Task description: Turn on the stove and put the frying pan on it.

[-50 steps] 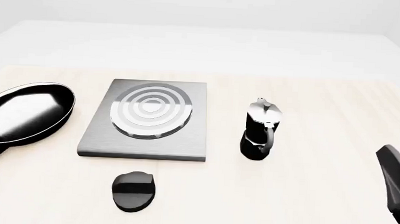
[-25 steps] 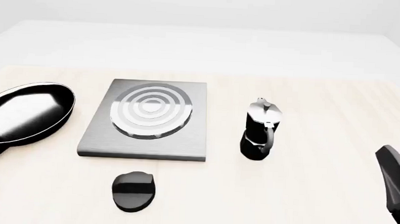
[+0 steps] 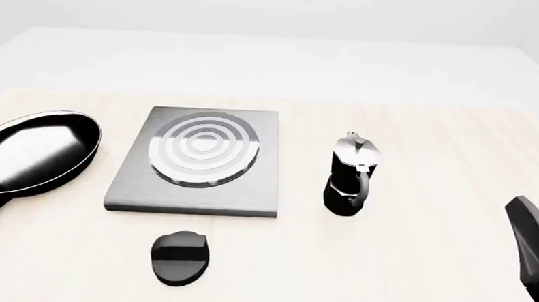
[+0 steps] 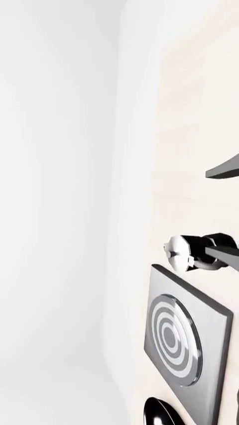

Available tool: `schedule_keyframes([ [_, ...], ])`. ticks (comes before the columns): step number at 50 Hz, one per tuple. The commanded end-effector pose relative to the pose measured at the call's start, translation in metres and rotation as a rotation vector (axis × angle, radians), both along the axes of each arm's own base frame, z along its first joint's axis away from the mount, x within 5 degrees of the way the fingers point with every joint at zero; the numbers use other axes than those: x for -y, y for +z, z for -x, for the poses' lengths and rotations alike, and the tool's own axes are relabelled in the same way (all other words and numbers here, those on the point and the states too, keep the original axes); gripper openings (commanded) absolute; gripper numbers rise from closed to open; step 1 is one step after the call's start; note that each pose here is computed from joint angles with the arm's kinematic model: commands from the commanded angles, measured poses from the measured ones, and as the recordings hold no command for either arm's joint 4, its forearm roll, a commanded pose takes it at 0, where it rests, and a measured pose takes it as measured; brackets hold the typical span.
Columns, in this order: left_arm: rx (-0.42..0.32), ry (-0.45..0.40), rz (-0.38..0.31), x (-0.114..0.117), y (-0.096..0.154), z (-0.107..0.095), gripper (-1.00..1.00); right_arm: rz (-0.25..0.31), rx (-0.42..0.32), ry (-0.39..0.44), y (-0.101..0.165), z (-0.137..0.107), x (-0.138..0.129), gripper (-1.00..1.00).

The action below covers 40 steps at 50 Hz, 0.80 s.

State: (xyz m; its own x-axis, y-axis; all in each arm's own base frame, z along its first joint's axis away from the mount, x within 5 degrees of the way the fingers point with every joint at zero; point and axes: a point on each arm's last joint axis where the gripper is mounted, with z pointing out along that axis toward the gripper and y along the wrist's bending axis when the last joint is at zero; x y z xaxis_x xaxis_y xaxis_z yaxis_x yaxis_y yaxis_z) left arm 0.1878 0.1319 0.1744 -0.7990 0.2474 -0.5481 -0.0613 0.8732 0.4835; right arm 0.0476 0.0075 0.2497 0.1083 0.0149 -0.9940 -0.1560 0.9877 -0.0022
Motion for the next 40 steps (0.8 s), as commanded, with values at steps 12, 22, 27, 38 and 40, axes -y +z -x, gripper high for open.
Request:
schedule_keyframes([
  [12, -0.034, -0.006, -0.006, -0.012, -0.026, -0.009, 1.0, 0.012, -0.007, -0.004, -0.002, -0.002, 0.0, 1.0],
  [22, -0.043, -0.001, -0.012, -0.019, -0.036, -0.013, 1.0, 0.015, -0.012, -0.004, -0.004, -0.003, 0.0, 1.0],
  [27, -0.047, -0.002, -0.011, -0.021, -0.04, -0.015, 1.0, 0.014, -0.012, -0.002, -0.004, -0.004, -0.001, 1.0],
  [38, -0.053, -0.005, -0.015, -0.023, -0.043, -0.016, 1.0, 0.015, -0.015, -0.005, -0.005, -0.005, -0.001, 1.0],
  [40, -0.051, -0.003, -0.012, -0.023, -0.044, -0.017, 1.0, 0.016, -0.016, -0.005, -0.005, -0.005, -0.001, 1.0],
])
